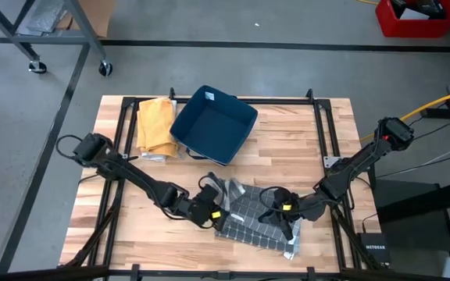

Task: Fold towel
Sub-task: Fold the gray patterned towel

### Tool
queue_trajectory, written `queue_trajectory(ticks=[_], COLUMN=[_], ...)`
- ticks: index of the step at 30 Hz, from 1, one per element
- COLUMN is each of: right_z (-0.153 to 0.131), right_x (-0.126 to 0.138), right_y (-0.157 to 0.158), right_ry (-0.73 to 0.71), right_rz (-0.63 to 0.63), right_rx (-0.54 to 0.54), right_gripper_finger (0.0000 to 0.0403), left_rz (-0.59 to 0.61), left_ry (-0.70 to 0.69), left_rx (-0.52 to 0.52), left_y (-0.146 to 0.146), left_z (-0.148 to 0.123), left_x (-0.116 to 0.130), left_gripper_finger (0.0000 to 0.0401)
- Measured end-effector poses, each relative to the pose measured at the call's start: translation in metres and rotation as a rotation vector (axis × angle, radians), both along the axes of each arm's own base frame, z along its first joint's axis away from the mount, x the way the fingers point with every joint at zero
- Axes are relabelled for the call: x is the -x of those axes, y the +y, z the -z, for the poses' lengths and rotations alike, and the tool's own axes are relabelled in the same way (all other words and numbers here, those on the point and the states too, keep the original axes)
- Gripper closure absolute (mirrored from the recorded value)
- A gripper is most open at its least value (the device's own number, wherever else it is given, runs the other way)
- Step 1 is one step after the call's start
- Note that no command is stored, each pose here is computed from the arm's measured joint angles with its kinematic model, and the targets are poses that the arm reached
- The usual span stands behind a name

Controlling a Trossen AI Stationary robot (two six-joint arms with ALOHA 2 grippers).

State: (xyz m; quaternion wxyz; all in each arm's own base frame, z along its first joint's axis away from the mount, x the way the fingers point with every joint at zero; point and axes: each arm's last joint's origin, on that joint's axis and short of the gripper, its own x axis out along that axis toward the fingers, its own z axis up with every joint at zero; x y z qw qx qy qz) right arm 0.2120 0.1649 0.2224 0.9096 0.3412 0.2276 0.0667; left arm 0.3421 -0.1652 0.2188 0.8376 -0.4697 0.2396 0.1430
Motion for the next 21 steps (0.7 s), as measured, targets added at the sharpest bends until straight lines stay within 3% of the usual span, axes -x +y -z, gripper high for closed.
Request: queue_trajectory(ticks=[7, 21], right_z=[-0.001, -0.001], right_x=[0.0, 0.0], right_y=[0.0, 0.0], right_ry=[-0.007, -0.012], right_rz=[0.004, 0.001], right_rx=[0.002, 0.016], right_gripper_finger=[0.0368, 0.0368], left_rz=[0.035, 0.212], left_ry=[-0.045, -0.003], left_rx=[0.054, 0.105], left_y=[-0.01, -0.036], left_z=[0.027, 0.054], left_x=[-0.02, -0.063], left_gripper_finger=[0.0401, 0.0401])
